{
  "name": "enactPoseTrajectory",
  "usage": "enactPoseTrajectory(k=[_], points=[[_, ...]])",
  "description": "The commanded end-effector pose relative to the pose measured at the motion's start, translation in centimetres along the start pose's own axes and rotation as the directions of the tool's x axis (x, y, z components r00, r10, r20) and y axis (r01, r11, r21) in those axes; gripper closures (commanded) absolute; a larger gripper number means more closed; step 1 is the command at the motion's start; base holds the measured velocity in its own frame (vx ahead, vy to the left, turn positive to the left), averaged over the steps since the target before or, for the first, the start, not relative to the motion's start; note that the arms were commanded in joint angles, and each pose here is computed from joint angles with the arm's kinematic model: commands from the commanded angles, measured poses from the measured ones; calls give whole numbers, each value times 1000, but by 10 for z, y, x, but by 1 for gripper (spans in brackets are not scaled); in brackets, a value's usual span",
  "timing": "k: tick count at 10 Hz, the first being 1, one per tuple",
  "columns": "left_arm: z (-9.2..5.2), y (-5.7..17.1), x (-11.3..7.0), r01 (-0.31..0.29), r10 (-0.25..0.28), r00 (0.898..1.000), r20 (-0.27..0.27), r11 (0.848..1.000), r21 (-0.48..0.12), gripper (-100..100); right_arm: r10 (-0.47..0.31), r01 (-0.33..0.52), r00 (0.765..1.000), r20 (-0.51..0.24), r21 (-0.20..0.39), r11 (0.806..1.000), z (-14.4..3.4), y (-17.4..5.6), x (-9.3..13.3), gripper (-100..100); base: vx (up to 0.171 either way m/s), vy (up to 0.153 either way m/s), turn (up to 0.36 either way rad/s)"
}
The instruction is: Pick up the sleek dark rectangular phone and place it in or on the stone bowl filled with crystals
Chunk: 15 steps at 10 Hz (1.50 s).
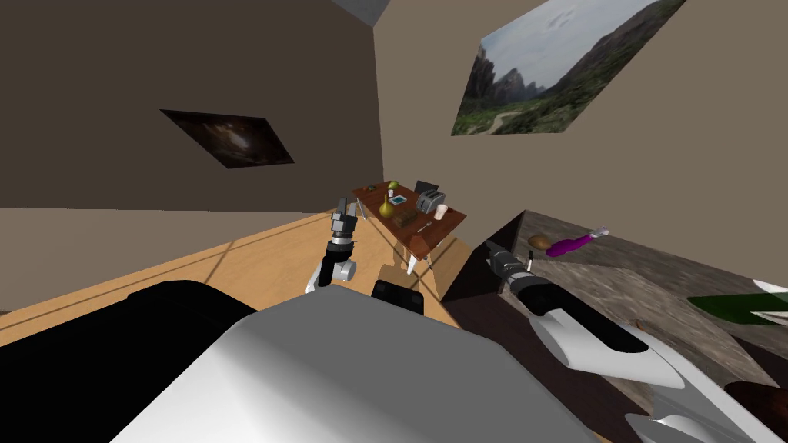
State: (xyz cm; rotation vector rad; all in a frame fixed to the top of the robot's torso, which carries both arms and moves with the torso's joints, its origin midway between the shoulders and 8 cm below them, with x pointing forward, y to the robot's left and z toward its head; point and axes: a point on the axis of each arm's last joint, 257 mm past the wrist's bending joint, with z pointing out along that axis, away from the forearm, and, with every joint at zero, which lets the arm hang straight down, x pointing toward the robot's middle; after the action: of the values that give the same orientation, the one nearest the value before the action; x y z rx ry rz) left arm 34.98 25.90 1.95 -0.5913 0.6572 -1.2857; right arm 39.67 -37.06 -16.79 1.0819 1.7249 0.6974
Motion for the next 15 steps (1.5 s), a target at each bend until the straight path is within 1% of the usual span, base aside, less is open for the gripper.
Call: enactPoseTrajectory(k=[1,2,3,4,5,6,7,8,9,10,12,13,15], points=[[0,0,0,0,0,1000,0,1000,0,0,-28,30,999,-29,62,998,-1,-14,5,-100,17,-36,180],[0,0,0,0,0,1000,0,1000,0,0,-28,30,999,-28,84,996,-2,-20,4,-100,16,-44,73],[0,0,0,0,0,1000,0,1000,0,0,-51,58,997,-56,126,990,-3,-29,8,-100,10,-57,137],[0,0,0,0,0,1000,0,1000,0,0,-52,60,997,-55,148,987,-4,-35,8,-100,6,-54,92],[0,0,0,0,0,1000,0,1000,0,0,-75,90,994,-84,190,978,-6,-45,12,-100,9,-61,157],[0,0,0,0,0,1000,0,1000,0,0,-75,91,994,-84,209,974,-7,-49,11,-100,6,-59,77],[0,0,0,0,0,1000,0,1000,0,0,-96,122,989,-114,253,960,-11,-60,15,-100,4,-72,141],[0,0,0,0,0,1000,0,1000,0,0,-96,124,989,-113,267,956,-12,-64,14,-100,1,-67,85],[0,0,0,0,0,1000,0,1000,0,0,-116,157,983,-144,315,936,-16,-77,17,-100,1,-74,130],[0,0,0,0,0,1000,0,1000,0,0,-116,157,983,-144,322,934,-17,-78,17,-100,-6,-73,73],[0,0,0,0,0,1000,0,1000,0,0,-144,218,968,-207,403,889,-28,-102,24,-100,-19,-115,158],[0,0,0,0,0,1000,0,1000,0,0,-147,224,967,-208,420,880,-30,-106,23,-100,-12,-111,84],[0,0,0,0,0,1000,0,1000,0,0,-167,286,948,-271,495,821,-44,-131,28,-100,-41,-122,157]])
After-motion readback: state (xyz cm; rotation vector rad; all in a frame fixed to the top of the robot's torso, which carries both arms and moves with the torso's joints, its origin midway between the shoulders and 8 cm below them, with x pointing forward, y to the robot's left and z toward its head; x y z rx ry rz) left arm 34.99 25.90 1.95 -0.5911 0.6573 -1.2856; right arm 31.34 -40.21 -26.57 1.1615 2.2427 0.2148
